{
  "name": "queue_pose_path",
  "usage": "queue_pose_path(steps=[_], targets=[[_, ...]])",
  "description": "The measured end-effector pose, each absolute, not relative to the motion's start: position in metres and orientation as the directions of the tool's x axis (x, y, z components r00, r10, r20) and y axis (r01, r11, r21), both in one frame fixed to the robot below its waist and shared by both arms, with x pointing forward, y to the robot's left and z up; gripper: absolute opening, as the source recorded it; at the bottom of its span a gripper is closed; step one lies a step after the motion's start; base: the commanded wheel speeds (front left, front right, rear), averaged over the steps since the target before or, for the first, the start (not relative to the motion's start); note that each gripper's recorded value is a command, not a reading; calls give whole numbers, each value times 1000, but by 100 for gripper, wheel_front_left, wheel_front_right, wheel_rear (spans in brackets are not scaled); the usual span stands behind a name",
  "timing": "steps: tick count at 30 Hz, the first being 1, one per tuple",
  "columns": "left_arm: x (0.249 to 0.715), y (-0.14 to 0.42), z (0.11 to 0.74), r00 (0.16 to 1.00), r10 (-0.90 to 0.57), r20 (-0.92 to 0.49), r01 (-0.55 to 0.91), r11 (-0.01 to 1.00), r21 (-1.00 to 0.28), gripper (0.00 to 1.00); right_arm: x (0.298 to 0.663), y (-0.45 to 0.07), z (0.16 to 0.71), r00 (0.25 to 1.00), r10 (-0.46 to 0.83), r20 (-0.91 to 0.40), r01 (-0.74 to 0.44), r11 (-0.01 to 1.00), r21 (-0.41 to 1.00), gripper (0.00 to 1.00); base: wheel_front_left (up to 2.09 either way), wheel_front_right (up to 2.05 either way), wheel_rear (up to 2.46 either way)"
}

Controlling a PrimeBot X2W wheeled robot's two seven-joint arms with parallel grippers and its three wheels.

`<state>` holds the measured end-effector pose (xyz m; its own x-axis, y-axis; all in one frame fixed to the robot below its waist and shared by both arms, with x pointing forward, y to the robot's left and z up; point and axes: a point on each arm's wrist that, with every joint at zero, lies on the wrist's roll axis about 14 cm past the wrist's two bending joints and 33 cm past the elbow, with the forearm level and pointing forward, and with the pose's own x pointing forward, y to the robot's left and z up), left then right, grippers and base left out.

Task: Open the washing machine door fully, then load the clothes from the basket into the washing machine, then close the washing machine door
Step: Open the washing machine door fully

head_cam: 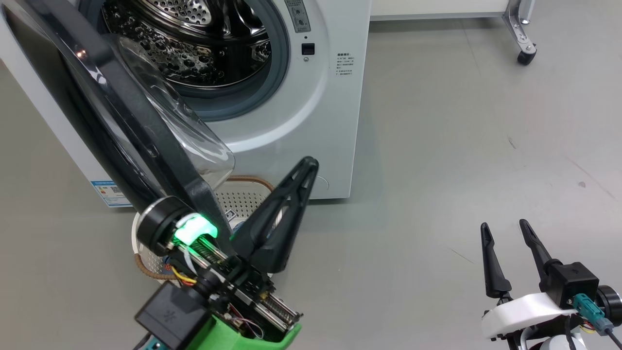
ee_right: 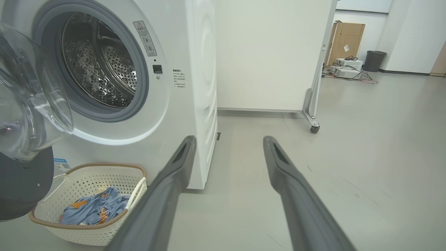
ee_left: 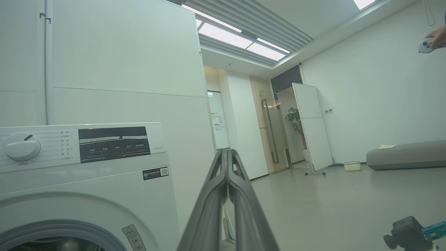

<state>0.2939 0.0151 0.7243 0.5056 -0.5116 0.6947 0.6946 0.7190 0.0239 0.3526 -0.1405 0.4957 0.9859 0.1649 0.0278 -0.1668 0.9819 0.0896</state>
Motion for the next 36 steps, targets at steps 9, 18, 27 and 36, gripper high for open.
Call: queue_pose_path(steps=[9,18,27,36], targets=[[292,-22,672,545,-620,564,776,628,-60,0,353,-142,489,987,162,8,-162,982,96,100,0,0,0],[311,-33,612,620,-673,404,771,618,-153,0,356,-146,476,986,163,-32,-159,982,101,100,0,0,0],[338,-17,556,720,-649,245,693,687,-218,0,361,-154,466,988,140,-64,-133,986,102,100,0,0,0],[356,11,521,808,-572,141,588,767,-256,0,370,-150,461,986,150,-73,-142,984,105,100,0,0,0]])
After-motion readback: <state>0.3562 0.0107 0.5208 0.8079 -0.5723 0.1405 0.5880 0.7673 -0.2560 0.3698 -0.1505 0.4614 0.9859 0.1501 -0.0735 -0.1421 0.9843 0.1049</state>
